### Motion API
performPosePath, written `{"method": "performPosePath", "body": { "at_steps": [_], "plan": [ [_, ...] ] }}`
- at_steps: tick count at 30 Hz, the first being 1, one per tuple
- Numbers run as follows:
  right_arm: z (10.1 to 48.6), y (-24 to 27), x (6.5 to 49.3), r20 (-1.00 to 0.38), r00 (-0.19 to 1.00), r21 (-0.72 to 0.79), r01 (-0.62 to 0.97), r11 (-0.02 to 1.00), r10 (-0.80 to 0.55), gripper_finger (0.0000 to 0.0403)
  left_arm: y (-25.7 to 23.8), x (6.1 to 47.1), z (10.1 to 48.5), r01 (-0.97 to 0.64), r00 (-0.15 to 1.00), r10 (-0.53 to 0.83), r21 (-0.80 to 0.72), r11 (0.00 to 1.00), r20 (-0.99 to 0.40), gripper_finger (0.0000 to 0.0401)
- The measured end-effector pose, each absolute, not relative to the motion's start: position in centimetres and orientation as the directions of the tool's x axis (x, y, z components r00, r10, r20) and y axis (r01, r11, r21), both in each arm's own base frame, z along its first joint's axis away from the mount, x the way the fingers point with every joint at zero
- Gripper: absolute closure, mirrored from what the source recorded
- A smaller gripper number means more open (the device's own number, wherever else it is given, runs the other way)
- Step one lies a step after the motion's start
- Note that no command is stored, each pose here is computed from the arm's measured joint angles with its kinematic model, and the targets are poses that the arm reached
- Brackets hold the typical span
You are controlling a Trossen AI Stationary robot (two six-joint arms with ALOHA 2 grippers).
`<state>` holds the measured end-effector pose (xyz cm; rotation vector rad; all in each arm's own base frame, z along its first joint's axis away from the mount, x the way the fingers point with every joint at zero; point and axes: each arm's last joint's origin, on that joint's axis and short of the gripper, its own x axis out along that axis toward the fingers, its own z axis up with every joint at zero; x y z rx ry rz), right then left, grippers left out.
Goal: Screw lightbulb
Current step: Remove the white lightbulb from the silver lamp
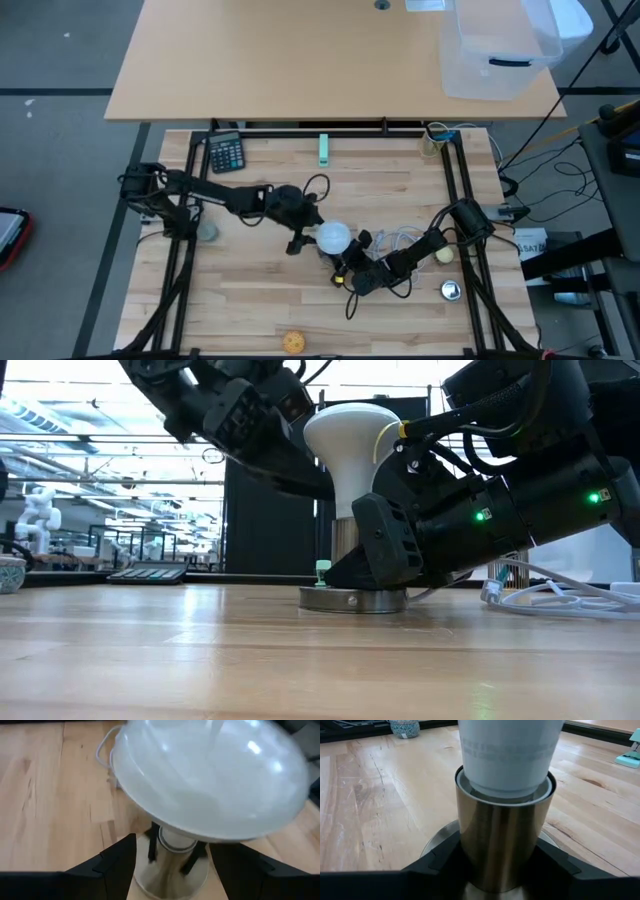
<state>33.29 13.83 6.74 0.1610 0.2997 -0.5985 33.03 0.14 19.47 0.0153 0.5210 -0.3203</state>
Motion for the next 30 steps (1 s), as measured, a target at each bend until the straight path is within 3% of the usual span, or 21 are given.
{"method": "performPosePath", "body": {
  "at_steps": [30],
  "plan": [
    [6.8, 13.8, 33.3, -0.322, 0.787, 0.061, 0.572, 0.818, -0.526, 0.0220, -1.1, 34.9, 18.0, 0.402, 0.842, -0.392, -0.053, 0.914, -0.370, 0.0149]
  ]
}}
